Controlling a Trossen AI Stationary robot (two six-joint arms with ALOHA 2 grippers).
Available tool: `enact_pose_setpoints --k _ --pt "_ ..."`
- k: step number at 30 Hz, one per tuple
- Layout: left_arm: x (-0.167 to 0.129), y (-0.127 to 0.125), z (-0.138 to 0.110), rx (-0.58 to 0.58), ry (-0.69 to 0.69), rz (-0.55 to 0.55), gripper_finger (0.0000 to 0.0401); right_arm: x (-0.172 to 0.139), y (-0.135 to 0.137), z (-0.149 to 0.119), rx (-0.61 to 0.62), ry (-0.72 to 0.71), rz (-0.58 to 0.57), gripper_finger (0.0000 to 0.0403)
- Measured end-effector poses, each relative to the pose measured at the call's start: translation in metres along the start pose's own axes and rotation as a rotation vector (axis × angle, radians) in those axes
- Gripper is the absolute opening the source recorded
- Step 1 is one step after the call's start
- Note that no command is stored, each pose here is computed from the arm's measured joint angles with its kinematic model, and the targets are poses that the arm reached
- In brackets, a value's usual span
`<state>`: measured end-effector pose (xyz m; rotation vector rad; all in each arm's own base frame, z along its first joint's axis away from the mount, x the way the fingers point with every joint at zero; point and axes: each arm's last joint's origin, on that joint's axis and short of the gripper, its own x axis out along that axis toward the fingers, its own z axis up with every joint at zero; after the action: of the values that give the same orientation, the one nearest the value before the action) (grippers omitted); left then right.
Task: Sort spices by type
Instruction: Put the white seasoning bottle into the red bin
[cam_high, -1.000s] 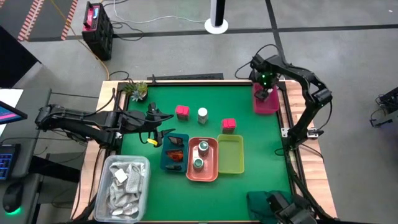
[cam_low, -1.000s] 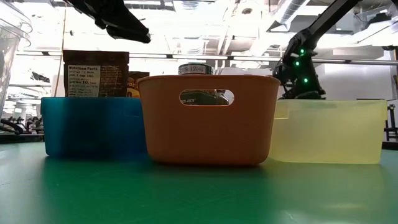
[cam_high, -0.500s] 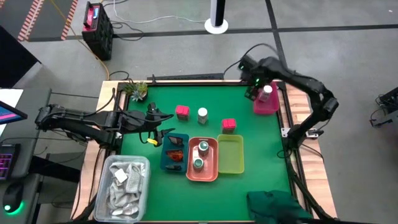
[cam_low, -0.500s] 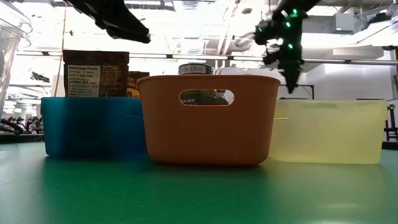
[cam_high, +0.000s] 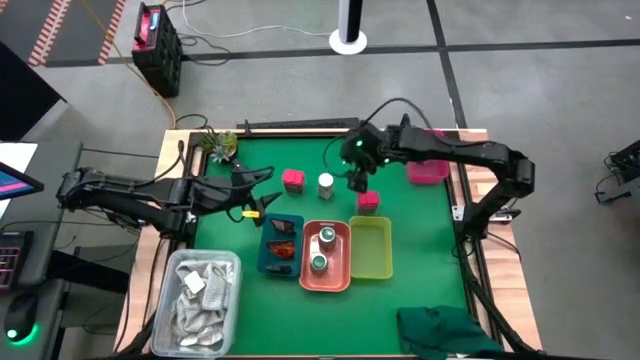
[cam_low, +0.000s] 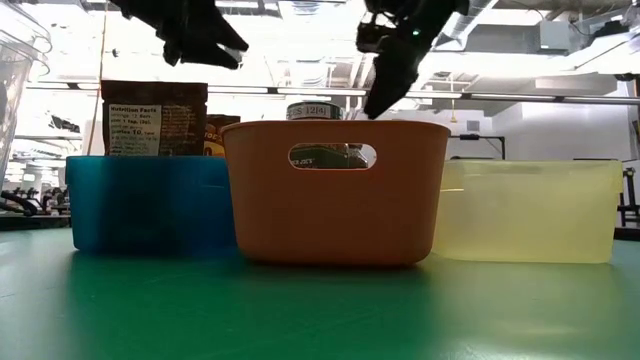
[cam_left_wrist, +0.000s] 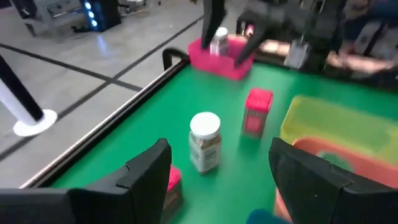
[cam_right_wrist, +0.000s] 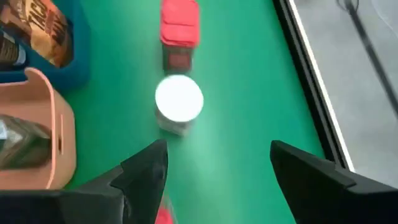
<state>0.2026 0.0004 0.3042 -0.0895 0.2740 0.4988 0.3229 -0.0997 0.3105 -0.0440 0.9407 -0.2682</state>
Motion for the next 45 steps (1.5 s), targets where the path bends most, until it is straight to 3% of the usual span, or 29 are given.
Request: enact_pose_setpoints --k 11,17,24,28,34,45 --pt "-0.004 -0.019 -0.001 0.046 -0.158 -0.025 0.0256 0.055 0.013 0.018 -0.081 0.038 0.073 0.0307" --pt "-0.004 -0.022 -0.014 0.05 -0.127 -0.027 0.0256 0.076 0.014 0.03 -0.198 0.047 0.083 0.0307" --pt "-0.004 -0.021 -0.015 0.074 -0.118 -0.008 0.0256 0.09 0.014 0.037 -0.227 0.092 0.095 0.0308" --pt "-0.004 -0.021 -0.015 0.108 -0.117 -0.005 0.0256 0.093 0.014 0.039 -0.228 0.103 0.098 0.0329" --pt "-0.004 -0.021 -0.015 0.12 -0.12 -0.005 0.0256 0.091 0.011 0.039 -0.23 0.106 0.091 0.0392" --pt "-0.004 -0.021 -0.015 0.122 -0.121 -0.006 0.0256 0.115 0.0 0.028 -0.198 0.184 0.093 0.0399"
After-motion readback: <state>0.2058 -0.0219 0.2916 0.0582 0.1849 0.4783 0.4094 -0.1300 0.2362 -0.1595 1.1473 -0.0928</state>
